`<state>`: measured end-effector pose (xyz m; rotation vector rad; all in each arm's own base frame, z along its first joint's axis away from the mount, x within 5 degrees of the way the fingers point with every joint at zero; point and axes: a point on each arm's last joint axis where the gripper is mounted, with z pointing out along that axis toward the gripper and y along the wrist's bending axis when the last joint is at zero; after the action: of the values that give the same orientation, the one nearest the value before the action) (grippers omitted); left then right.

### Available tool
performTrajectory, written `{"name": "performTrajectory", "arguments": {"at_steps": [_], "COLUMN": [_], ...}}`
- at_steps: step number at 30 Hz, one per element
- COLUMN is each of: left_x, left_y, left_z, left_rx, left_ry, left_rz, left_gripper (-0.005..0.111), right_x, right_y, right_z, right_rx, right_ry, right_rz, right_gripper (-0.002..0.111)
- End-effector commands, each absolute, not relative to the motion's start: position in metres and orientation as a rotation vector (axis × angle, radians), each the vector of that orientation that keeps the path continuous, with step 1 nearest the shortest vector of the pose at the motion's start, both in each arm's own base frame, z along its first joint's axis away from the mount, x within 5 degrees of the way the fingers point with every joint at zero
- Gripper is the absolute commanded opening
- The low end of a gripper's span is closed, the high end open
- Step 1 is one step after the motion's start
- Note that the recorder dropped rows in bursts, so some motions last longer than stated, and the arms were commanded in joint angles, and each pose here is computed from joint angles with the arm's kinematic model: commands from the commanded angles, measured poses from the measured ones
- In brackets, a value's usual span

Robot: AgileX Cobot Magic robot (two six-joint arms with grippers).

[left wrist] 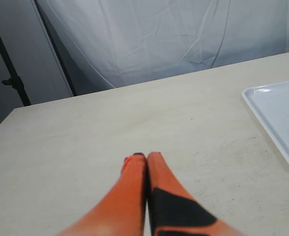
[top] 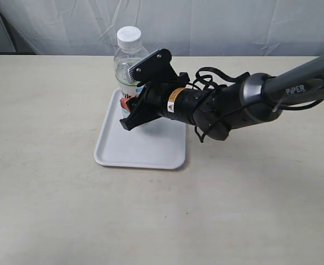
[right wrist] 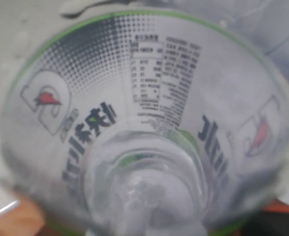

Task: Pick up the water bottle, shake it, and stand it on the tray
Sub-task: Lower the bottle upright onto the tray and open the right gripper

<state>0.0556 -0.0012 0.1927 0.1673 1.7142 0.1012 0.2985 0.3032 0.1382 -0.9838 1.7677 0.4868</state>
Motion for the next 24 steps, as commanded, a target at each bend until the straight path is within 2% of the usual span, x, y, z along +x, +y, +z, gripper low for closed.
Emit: {"name": "performTrajectory", "arguments": {"at_steps": [1, 7, 16, 24], "left_x": [0.055, 0.055, 0.055, 0.055], "left_y": [-0.001, -0.001, -0.001, -0.001], "left_z": [0.192, 0.192, 0.192, 0.192], "left_rx": [0.162, 0.162, 0.162, 0.162], "left_ry": [1.715, 1.715, 1.715, 1.715], "left_rz": [0.094, 0.094, 0.094, 0.094], "left_gripper": [0.0, 0.0, 0.0, 0.0], "right_x": [0.302, 0.303, 0.307, 0.306], "right_y": [0.305, 0.305, 0.302, 0.3], "right_z": [0.134, 0.118, 0.117, 0.112], "right_rx": [-0.965, -0.973, -0.842, -0.862], "right_ry": [1.755, 1.789, 1.861, 1.916], "right_rz": [0.495, 0.49, 0.498, 0.476], "right_gripper": [-0.001, -0.001, -0.001, -0.001]}}
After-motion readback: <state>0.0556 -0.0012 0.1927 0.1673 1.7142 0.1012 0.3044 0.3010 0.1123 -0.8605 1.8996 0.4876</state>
